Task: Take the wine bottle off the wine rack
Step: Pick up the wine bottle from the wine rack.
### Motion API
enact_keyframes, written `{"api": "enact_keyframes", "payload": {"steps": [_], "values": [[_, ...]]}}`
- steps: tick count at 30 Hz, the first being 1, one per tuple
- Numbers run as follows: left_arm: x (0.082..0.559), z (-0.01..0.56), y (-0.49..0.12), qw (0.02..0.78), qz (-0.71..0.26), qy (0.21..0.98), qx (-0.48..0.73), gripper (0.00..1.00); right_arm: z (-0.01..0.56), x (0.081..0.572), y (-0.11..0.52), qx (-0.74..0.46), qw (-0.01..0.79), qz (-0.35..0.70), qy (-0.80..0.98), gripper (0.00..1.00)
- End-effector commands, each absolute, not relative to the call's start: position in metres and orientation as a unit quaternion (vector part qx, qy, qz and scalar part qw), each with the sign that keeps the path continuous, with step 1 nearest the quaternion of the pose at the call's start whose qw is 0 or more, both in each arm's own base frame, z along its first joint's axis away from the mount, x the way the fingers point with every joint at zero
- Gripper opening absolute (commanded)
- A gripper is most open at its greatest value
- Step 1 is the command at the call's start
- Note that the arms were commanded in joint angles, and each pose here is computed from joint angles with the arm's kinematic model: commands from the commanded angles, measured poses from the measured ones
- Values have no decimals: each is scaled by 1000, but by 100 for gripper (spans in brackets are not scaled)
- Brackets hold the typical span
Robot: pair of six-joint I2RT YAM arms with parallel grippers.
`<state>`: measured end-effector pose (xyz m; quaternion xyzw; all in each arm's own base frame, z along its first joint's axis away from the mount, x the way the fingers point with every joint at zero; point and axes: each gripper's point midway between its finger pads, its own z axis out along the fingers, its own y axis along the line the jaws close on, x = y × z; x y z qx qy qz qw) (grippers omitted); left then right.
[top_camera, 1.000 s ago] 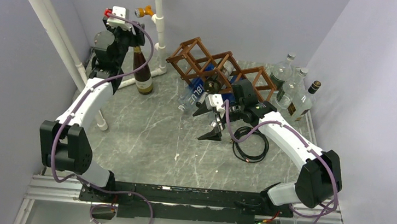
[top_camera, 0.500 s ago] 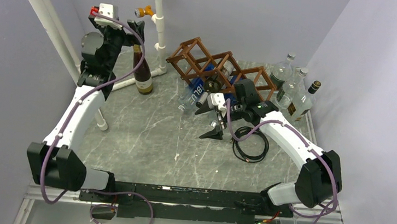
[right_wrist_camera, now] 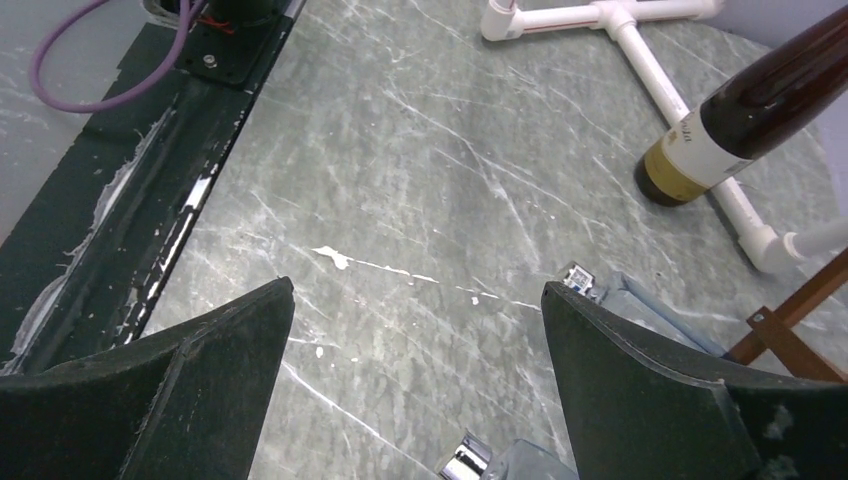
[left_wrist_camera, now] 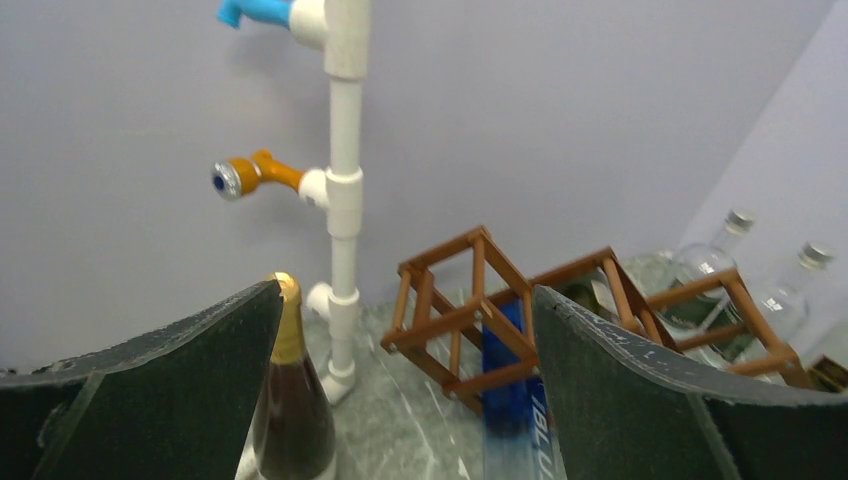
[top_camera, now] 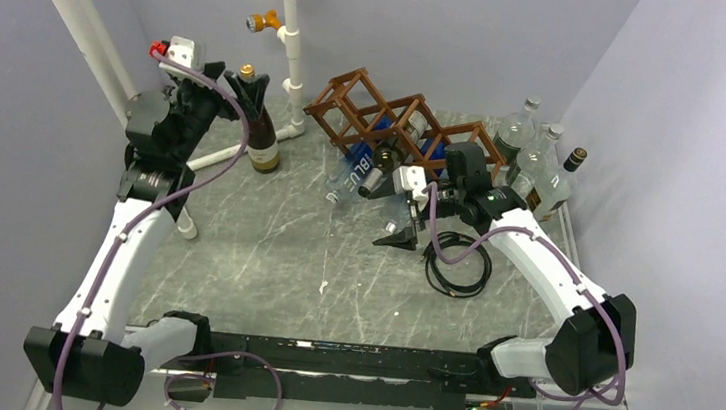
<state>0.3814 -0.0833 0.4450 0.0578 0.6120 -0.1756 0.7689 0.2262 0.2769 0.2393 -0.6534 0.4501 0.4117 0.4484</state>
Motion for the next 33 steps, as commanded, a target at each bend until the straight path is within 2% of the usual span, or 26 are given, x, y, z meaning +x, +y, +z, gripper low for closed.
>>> {"api": "enact_keyframes", "payload": {"steps": [1, 16, 28, 33], "values": [[349, 443, -94, 759, -211, 611, 78, 100, 249, 225, 271, -660, 467, 394, 437, 98], [306, 394, -117, 708, -281, 638, 108, 100, 255, 233, 225, -633, 492, 354, 481, 100], [298, 348, -143, 639, -381, 660, 104, 100, 241, 234, 185, -584, 462, 300, 596, 100], [307, 329, -146, 589, -404, 696, 62, 100, 251, 240, 162, -543, 487, 275, 626, 100]]}}
